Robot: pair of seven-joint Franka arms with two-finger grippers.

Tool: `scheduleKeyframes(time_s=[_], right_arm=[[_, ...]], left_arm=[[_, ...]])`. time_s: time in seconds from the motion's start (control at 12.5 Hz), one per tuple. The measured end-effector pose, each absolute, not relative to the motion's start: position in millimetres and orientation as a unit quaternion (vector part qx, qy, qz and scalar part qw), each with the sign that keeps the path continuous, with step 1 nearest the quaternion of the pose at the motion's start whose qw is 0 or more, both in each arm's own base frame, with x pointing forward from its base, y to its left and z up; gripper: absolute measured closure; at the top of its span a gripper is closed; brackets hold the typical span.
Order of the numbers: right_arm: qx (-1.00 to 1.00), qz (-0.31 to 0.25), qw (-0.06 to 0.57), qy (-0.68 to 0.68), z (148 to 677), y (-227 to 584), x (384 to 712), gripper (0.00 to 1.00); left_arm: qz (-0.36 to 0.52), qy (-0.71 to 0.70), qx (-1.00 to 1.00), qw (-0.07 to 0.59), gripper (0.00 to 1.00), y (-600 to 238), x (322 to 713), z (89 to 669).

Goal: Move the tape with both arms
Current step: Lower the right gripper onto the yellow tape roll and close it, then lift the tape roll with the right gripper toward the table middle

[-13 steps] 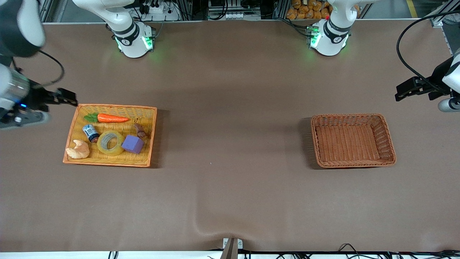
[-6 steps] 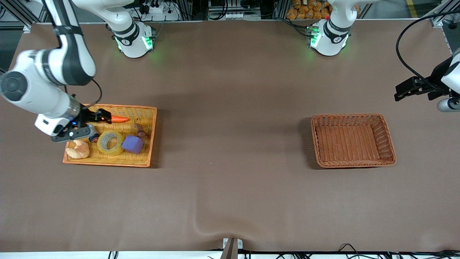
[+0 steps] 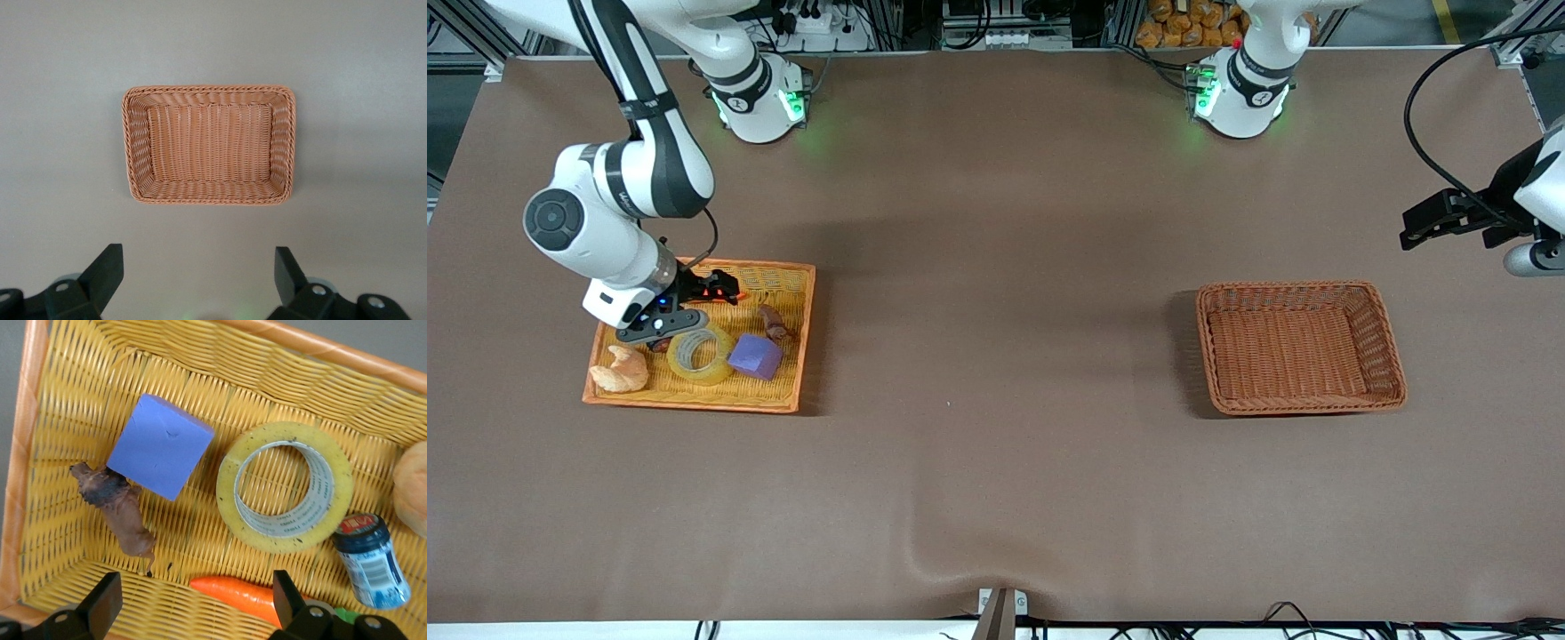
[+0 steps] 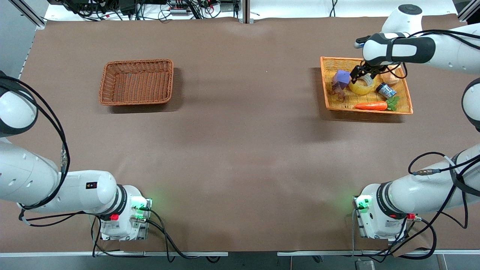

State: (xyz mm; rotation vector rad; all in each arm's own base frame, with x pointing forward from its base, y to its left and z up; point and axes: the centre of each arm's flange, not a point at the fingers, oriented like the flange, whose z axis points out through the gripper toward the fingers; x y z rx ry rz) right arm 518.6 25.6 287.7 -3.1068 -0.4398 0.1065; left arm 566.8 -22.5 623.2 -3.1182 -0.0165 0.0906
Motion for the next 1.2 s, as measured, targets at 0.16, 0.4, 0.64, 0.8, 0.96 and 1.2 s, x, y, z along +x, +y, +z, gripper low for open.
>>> scheduleKeyframes(time_s=[0.16, 0.4, 0.64, 0.8, 0.96, 1.2], right_arm=[[-0.984, 0.024, -0.003, -0.178, 269.6, 29.1, 523.4, 0.00], [-0.973, 0.011, -0.010, -0.229, 239.9, 20.7, 530.7, 0.00], [-0.966, 0.018, -0.012, -0.259, 221.0, 13.1, 533.6, 0.07], [-0.964, 0.021, -0.013, -0.264, 216.2, 8.6, 537.1, 0.15], [-0.964, 0.024, -0.013, -0.265, 211.6, 4.7, 539.3, 0.37], [-0.964, 0.026, -0.013, -0.264, 209.5, 2.7, 541.5, 0.73]], left_arm=[[0.029, -0.006, -1.000, 0.011, 0.00, -22.1, 566.8, 623.2], [0.030, -0.005, -0.999, 0.011, 0.00, -22.3, 567.3, 622.2], [0.032, -0.005, -0.999, 0.011, 0.00, -22.4, 568.4, 620.0], [0.034, -0.005, -0.999, 0.011, 0.00, -22.3, 569.8, 617.2], [0.036, -0.005, -0.999, 0.010, 0.00, -22.6, 570.8, 615.3], [0.038, -0.005, -0.999, 0.010, 0.00, -22.8, 572.0, 612.8]])
